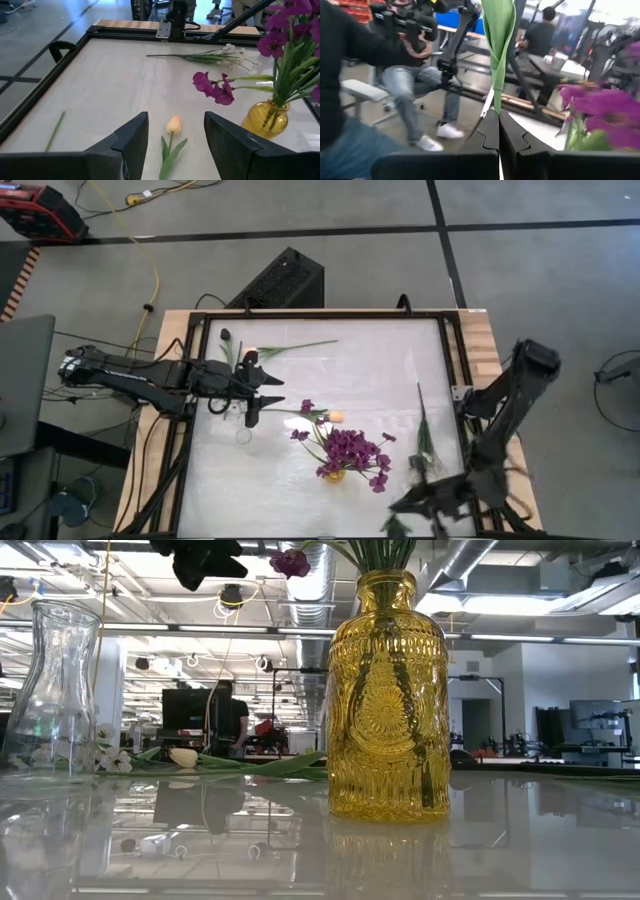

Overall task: Sort flowers into vase by color
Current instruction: Put the right black flower into the yellow vase

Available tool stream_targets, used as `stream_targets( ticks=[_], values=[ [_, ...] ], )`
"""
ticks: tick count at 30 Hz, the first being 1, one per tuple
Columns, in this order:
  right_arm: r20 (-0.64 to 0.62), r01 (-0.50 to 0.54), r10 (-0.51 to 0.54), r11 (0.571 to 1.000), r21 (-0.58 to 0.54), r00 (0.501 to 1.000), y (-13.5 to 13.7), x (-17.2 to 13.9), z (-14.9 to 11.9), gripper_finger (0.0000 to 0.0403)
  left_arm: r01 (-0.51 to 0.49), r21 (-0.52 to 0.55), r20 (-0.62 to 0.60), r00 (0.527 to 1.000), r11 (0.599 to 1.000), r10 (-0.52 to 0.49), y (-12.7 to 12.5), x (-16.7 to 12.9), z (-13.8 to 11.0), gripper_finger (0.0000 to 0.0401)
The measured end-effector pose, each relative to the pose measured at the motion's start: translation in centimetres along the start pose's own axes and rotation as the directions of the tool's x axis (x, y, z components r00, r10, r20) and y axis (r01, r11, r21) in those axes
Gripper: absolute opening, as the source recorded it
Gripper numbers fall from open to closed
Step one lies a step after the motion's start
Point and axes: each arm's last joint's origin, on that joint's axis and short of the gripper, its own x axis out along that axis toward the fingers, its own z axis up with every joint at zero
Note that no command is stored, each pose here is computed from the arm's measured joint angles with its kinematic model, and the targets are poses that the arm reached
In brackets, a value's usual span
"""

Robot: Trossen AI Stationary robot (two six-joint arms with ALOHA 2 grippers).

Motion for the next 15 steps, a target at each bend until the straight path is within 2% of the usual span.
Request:
stream_targets(
  ticks=[6, 9, 15],
  values=[
    [0.107, 0.124, -0.123, 0.992, 0.003, 0.987, -0.4, 4.1, -2.6, 0.0017, 0.006, -0.011, 0.05, 0.999, 1.0, -0.005, 0.0, 0.0, 0.5, 0.0181],
    [0.156, 0.121, -0.12, 0.993, 0.001, 0.98, -1.1, 5.7, -3.8, 0.0017, 0.011, -0.011, 0.051, 0.999, 1.0, -0.011, -0.1, 0.0, 0.5, 0.0181],
    [0.235, 0.186, -0.172, 0.982, -0.039, 0.957, -1.9, 8.4, -3.5, 0.0017, 0.012, -0.017, 0.045, 0.999, 1.0, -0.012, -0.1, 0.0, 0.5, 0.0181]
  ],
)
